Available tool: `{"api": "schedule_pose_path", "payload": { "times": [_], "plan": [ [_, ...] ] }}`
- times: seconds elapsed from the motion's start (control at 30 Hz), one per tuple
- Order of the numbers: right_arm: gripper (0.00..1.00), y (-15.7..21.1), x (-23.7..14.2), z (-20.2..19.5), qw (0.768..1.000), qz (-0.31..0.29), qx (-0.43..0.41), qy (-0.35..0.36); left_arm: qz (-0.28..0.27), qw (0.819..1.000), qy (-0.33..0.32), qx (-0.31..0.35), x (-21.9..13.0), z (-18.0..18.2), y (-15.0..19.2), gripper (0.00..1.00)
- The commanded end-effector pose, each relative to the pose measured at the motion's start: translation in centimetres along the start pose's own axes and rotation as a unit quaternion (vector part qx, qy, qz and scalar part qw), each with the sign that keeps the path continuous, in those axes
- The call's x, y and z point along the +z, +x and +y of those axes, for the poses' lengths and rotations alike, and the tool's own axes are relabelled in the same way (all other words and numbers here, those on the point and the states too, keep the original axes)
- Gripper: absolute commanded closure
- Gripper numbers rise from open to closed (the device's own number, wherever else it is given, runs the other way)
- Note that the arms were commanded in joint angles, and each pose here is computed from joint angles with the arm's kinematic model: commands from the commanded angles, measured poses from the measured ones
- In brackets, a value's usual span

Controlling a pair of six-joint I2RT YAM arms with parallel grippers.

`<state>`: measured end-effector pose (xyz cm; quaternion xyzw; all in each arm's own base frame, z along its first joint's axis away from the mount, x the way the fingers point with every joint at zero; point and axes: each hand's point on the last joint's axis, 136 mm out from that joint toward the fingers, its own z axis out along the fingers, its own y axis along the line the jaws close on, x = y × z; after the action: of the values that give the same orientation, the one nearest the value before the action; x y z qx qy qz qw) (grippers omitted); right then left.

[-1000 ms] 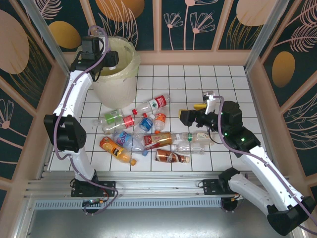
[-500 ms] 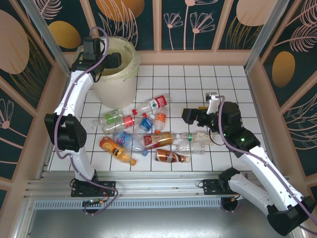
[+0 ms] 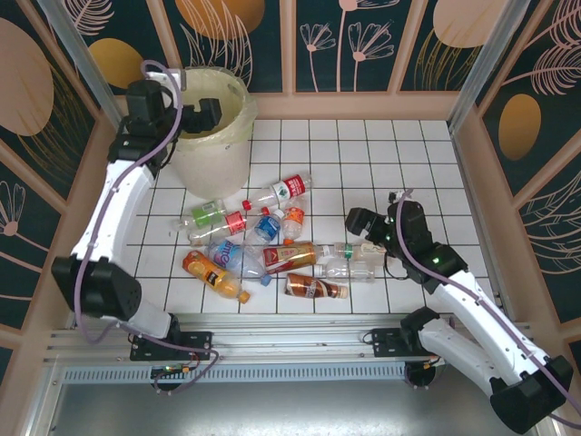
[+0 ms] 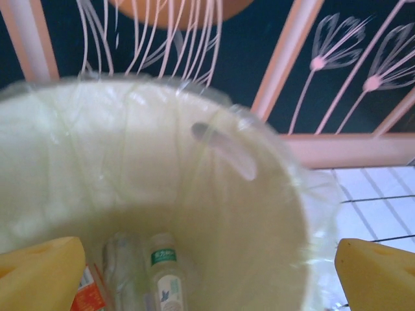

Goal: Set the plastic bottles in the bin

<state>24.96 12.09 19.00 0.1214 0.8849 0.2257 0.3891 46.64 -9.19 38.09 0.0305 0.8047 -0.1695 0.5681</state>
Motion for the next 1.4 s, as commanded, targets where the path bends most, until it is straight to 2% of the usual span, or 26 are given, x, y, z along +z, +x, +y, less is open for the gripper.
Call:
{"api": "schedule_pose_path", "payload": {
  "times": [0.0,0.13,0.3,0.4,0.57,0.87,1.03,1.13,1.23,1.37],
  "plan": [
    [0.01,0.6,-0.3,-3.8,0.996,-0.015,0.050,0.078,-0.042,0.997,0.065,0.001,-1.9,-2.5,-1.2,0.02],
    [0.01,1.9,-0.6,-6.0,0.990,-0.004,0.083,0.114,-0.043,0.992,0.121,0.004,-3.7,-5.8,0.4,0.01],
    [0.01,3.2,-1.1,-7.6,0.984,0.017,0.113,0.135,-0.041,0.981,0.187,0.029,-5.9,-11.7,2.3,0.02],
    [0.01,4.1,-1.4,-8.1,0.981,0.023,0.132,0.137,-0.043,0.973,0.223,0.027,-6.9,-14.2,3.3,0.01],
    [0.01,5.8,-1.0,-8.6,0.977,0.039,0.167,0.127,-0.013,0.960,0.277,0.036,-8.0,-18.0,6.7,0.01],
    [0.01,7.8,1.2,-8.6,0.971,0.076,0.192,0.118,0.065,0.907,0.416,0.036,-10.3,-24.9,15.0,0.01],
    [0.01,8.6,1.7,-8.5,0.969,0.088,0.204,0.111,0.093,0.891,0.443,0.035,-10.8,-26.4,18.1,0.01],
    [0.01,8.6,1.9,-9.0,0.968,0.079,0.208,0.121,0.095,0.885,0.456,0.031,-11.1,-26.7,19.0,0.02],
    [0.01,8.5,2.8,-8.4,0.967,0.076,0.223,0.099,0.106,0.874,0.473,0.021,-11.2,-27.2,20.1,0.01],
    [0.01,8.3,3.5,-7.3,0.970,0.081,0.219,0.070,0.128,0.874,0.468,0.022,-11.0,-27.2,22.2,0.01]
  ]
}}
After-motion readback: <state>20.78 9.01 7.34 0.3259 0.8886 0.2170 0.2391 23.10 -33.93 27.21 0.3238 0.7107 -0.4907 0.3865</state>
